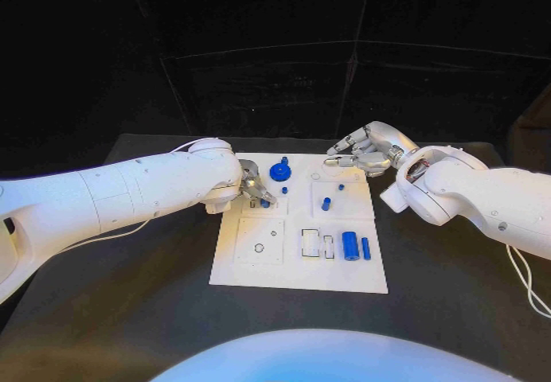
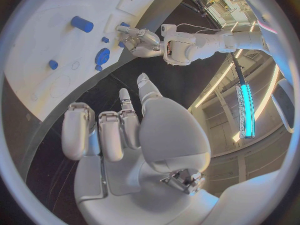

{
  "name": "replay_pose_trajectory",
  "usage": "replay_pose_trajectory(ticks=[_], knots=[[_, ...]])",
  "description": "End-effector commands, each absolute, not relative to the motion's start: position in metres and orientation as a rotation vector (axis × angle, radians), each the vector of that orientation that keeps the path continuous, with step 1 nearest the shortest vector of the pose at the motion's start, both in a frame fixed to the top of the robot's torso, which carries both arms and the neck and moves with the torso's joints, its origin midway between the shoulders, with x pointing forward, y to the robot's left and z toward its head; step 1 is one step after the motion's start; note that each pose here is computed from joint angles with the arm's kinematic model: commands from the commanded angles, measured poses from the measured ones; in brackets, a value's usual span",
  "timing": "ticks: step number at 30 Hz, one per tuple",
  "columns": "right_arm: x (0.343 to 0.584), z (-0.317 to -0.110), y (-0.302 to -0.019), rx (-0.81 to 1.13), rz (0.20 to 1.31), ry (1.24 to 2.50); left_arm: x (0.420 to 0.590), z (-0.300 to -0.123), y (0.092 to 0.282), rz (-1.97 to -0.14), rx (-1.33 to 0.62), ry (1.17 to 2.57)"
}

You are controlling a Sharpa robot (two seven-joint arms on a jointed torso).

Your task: Assemble the parts on the task board

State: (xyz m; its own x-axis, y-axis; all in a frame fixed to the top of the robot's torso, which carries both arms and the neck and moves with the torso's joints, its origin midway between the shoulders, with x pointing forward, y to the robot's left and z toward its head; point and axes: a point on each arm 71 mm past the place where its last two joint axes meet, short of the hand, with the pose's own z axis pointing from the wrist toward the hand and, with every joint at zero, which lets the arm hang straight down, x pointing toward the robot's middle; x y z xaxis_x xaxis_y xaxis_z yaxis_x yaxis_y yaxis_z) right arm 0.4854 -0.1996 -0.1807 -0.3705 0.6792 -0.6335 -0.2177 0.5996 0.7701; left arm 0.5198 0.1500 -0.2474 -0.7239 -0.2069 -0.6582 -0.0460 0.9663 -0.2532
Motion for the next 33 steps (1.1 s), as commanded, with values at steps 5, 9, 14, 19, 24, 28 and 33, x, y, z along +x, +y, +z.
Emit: replay_pose_trajectory(ticks=[5, 9, 14, 19, 24, 28, 33], knots=[[0.4854, -0.1794, -0.1986, 0.375, 0.999, 1.701, 0.5184, -0.2473, 0.1482, -0.283, -0.166, 2.380], [0.4854, -0.1794, -0.1987, 0.375, 0.999, 1.701, 0.5178, -0.2470, 0.1475, -0.286, -0.164, 2.380], [0.4856, -0.1795, -0.1985, 0.375, 0.999, 1.700, 0.5178, -0.2464, 0.1473, -0.288, -0.165, 2.377], [0.4858, -0.1796, -0.1984, 0.375, 0.999, 1.700, 0.5181, -0.2453, 0.1473, -0.290, -0.167, 2.373], [0.4864, -0.1797, -0.1983, 0.375, 0.999, 1.699, 0.5188, -0.2438, 0.1477, -0.292, -0.171, 2.366], [0.4866, -0.1798, -0.1981, 0.375, 0.999, 1.699, 0.5197, -0.2429, 0.1486, -0.291, -0.175, 2.362], [0.4868, -0.1799, -0.1981, 0.374, 0.999, 1.699, 0.5201, -0.2422, 0.1496, -0.290, -0.177, 2.360]])
